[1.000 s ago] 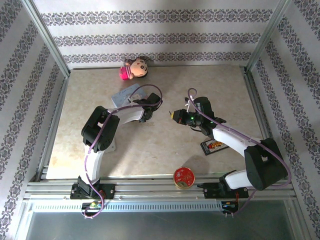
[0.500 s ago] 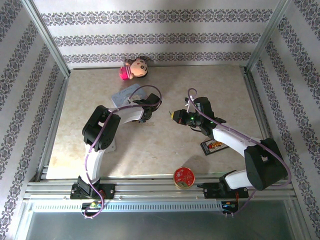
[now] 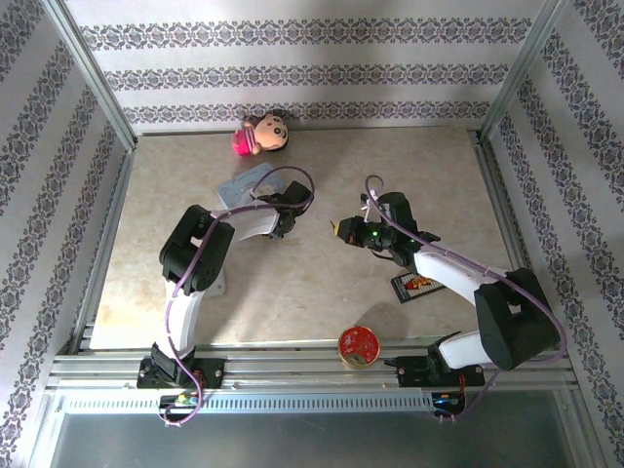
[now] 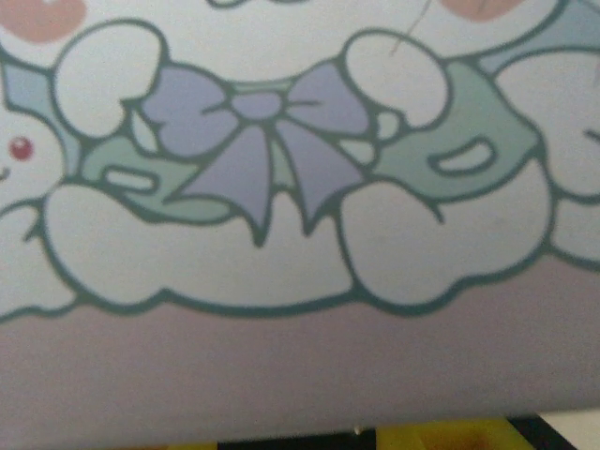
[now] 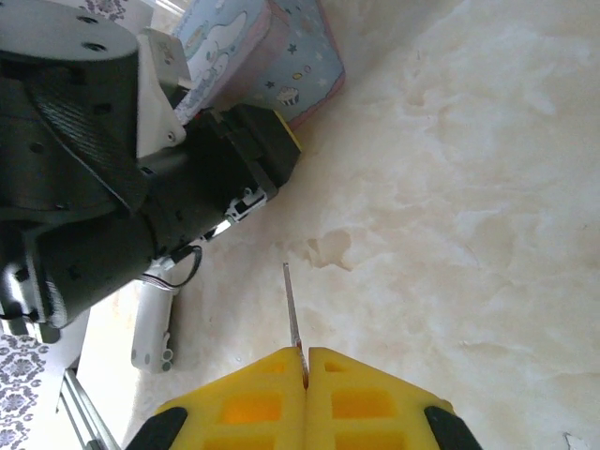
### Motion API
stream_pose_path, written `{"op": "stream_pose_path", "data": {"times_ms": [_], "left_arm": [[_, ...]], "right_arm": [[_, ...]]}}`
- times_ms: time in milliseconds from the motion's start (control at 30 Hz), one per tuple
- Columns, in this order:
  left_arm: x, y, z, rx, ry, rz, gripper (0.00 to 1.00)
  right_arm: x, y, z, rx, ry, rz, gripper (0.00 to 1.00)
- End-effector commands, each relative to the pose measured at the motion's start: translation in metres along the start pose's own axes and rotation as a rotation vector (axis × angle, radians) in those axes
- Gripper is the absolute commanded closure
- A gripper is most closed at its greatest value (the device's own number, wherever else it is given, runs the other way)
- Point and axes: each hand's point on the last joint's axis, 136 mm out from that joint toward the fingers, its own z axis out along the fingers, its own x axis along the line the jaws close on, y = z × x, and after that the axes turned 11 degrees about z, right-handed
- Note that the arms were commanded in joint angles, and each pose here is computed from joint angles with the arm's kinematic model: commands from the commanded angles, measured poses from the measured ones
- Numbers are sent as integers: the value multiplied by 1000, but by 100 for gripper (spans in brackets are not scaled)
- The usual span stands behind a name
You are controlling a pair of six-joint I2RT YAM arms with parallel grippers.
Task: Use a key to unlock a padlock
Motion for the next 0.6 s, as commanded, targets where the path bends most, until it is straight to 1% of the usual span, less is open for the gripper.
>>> {"op": "stream_pose_path", "data": {"times_ms": [0, 267, 400, 567], "left_arm": [[-2, -6, -16, 91, -46, -19, 78], [-21, -28, -39, 220, -202, -48, 78], [-29, -41, -48, 297, -253, -71, 79], [-35, -57, -63, 337, -293, -77, 80]], "right_arm": [[-7, -4, 5, 1, -9, -20, 100], [-20, -21, 15, 46, -14, -23, 100], [-20, -33, 19, 65, 4, -33, 100], [-18, -51, 24, 88, 21, -65, 100]]}}
